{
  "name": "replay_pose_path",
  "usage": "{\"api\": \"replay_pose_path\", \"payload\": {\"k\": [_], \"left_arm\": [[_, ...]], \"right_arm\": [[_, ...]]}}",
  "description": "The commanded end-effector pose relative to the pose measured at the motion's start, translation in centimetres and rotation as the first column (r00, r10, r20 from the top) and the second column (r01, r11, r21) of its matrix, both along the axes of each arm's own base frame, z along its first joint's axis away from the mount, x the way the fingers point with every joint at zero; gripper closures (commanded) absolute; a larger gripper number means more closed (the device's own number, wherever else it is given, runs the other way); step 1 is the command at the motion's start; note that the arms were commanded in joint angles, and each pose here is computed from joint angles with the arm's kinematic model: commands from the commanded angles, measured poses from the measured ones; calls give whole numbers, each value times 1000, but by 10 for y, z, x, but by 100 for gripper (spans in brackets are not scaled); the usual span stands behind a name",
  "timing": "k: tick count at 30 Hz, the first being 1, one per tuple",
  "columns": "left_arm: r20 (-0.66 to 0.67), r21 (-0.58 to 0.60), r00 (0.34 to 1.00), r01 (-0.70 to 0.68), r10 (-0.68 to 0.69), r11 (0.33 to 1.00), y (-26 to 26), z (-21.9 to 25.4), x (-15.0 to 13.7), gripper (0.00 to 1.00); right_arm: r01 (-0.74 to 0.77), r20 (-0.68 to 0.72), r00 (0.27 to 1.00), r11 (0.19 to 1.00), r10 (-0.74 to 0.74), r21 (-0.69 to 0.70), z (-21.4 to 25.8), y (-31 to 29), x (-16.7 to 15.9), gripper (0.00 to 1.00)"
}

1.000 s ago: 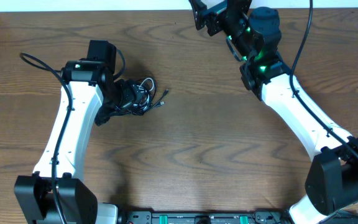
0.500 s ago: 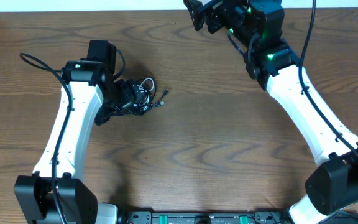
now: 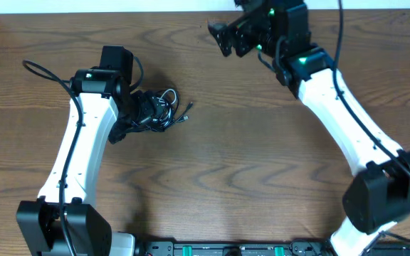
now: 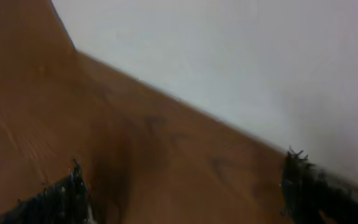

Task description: Untangle cables

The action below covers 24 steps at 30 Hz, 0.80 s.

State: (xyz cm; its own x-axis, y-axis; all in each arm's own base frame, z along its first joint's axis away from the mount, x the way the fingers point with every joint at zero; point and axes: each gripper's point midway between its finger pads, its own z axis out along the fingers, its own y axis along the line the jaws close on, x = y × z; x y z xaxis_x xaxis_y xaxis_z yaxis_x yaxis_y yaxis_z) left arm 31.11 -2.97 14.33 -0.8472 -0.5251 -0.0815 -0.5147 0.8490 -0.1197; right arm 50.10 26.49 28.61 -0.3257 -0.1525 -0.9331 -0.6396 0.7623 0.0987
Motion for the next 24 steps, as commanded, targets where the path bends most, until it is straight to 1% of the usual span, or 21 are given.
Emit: {"api": "replay_pose_path", "payload": {"k": [1,4,5,6,8,9,10,11,12,13,14,15,17,18,24], "left_arm": [[10,9,1000,-4,4,1000,2,4,2,2],[10,9,1000,-4,4,1000,2,4,2,2],[10,9,1000,-4,4,1000,2,4,2,2],[10,9,1000,-4,4,1000,2,4,2,2],[16,21,1000,-6,6,1000,4,4,3,2],[18,23,1000,-7,6,1000,4,4,3,2],[18,23,1000,-7,6,1000,4,4,3,2],[18,23,1000,-7,6,1000,4,4,3,2],[18,23,1000,-7,6,1000,4,4,3,2],[18,23,1000,-7,6,1000,4,4,3,2],[32,22,999,-7,7,1000,4,4,7,2],[57,25,998,-9,7,1000,5,6,13,2],[108,27,994,-11,8,1000,5,8,25,2],[121,25,993,-12,9,1000,5,9,28,2],[128,26,992,-15,12,1000,6,10,30,2]], "right_arm": [[-13,-82,997,999,9,-41,-29,0,0,15],[-23,-165,986,997,10,-74,-58,1,-4,24],[-35,-220,975,995,14,-92,-81,4,-6,39],[-51,-253,967,994,26,-95,-95,7,-8,46],[-88,-304,951,992,57,-88,-113,13,-13,56],[-102,-336,939,992,71,-75,-122,16,-16,59],[-107,-382,921,993,80,-50,-130,20,-20,51],[-105,-421,903,994,84,-27,-136,23,-24,48],[-101,-454,886,995,90,-1,-140,26,-27,49],[-99,-477,874,995,97,21,-142,30,-30,53],[-95,-488,867,995,100,35,-145,33,-30,59],[-91,-489,866,995,100,43,-146,36,-29,61],[-97,-484,868,994,112,55,-147,40,-28,60],[-105,-484,867,993,122,62,-146,41,-29,57],[-178,-494,845,978,207,106,-144,52,-42,54]]}}
